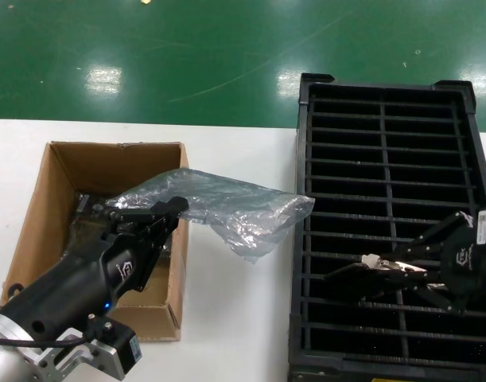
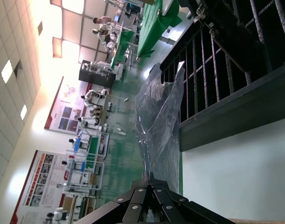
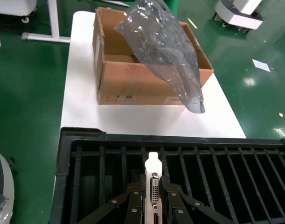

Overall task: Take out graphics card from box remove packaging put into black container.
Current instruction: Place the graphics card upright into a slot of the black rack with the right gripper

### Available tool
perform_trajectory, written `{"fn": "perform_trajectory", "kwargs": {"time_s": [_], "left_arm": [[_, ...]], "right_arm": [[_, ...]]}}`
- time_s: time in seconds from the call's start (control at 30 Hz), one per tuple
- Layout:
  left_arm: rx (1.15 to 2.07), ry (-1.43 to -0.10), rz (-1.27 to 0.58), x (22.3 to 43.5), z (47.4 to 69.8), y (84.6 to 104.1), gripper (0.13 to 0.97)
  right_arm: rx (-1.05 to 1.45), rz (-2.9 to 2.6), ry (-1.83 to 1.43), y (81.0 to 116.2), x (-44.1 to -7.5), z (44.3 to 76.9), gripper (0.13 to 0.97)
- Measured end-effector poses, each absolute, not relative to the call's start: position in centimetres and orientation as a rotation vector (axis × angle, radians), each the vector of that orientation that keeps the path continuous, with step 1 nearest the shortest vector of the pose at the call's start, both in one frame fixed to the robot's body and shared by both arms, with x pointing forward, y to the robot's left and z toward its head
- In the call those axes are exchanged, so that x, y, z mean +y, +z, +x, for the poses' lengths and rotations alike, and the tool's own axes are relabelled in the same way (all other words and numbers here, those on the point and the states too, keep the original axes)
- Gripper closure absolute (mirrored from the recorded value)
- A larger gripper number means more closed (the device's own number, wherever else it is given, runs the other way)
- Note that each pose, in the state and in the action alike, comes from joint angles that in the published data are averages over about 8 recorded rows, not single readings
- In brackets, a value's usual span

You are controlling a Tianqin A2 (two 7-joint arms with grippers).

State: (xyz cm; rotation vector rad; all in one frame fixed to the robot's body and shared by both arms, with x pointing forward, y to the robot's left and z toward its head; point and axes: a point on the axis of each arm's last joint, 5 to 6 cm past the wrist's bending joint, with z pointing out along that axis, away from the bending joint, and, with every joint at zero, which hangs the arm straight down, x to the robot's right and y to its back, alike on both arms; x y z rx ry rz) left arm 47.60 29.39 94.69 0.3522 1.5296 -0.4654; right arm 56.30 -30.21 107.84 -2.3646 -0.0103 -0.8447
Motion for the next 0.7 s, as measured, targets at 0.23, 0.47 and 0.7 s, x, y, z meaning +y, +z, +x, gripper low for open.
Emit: {"fn": "perform_trajectory", "kwargs": {"time_s": [0.23, 0.47, 0.7], "left_arm": [[1.53, -0.465, 0.352, 29.4, 47.6, 94.7, 0.957], [1.53, -0.465, 0.352, 29.4, 47.6, 94.7, 0.957], [1.53, -0.465, 0.352, 29.4, 47.6, 94.7, 0.957]], "right_arm": [[-0.049, -2.386, -0.84, 107.5, -29.8, 57.1, 0.909], [-0.089, -2.41, -0.83, 107.3, -29.0, 58.1, 0.909], [-0.143, -2.445, -0.825, 106.7, -28.2, 59.0, 0.909]]}}
